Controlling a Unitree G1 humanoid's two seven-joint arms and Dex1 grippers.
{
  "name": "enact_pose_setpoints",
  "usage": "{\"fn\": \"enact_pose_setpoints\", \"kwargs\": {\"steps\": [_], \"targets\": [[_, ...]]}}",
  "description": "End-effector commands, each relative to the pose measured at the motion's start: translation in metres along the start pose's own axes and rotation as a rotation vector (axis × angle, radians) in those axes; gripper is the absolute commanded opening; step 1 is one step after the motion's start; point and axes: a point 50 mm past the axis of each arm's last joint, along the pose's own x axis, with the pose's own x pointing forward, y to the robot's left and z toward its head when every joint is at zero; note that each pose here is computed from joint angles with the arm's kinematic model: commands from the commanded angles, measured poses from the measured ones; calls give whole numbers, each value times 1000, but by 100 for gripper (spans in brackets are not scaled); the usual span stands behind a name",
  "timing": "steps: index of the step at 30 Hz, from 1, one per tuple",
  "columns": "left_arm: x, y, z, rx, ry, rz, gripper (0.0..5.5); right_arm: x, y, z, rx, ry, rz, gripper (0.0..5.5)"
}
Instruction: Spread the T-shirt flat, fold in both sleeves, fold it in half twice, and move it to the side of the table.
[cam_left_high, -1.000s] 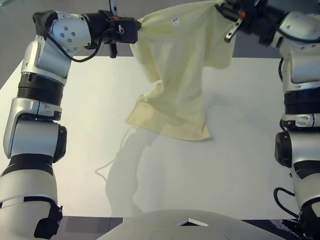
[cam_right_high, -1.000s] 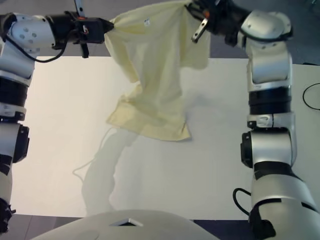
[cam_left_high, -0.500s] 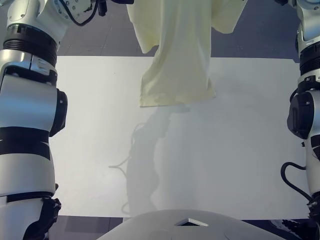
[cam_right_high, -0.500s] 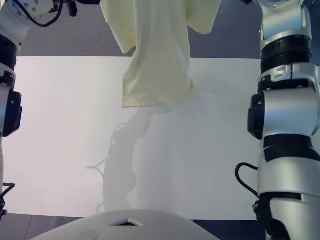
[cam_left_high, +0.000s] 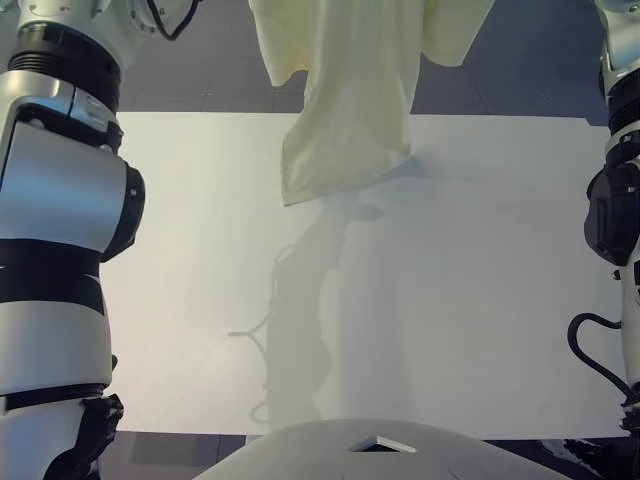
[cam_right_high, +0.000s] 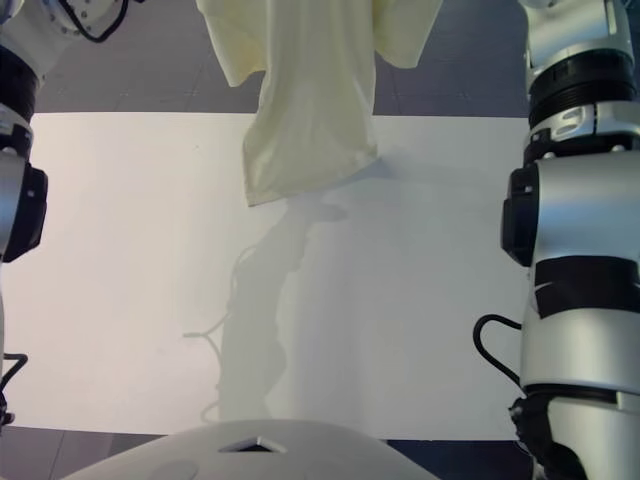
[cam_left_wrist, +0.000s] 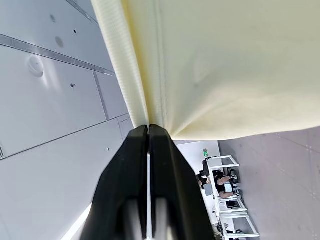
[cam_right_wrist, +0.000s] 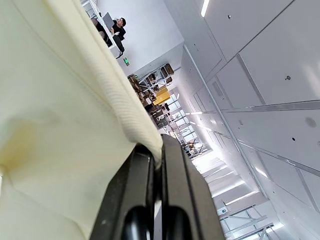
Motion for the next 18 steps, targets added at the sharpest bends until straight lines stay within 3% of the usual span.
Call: {"fn": "enact_pose_setpoints", "kwargs": {"steps": [1, 6, 9, 14, 18], "targets": [[-10, -13, -11, 14, -16, -53, 0, -12, -4, -16, -1, 32, 26, 3], [-31, -49, -3, 1, -227, -138, 0, -38, 26, -35, 9, -16, 237, 3], [-58, -75, 9, -77, -403, -185, 0, -78, 57, -41, 21, -19, 399, 3], [-107, -100, 37, -161, -618, -236, 0, -135, 100, -32, 46, 0, 625, 3], [-143, -117, 51, -209, -688, -329, 0, -162, 124, -23, 67, 8, 764, 3]]}}
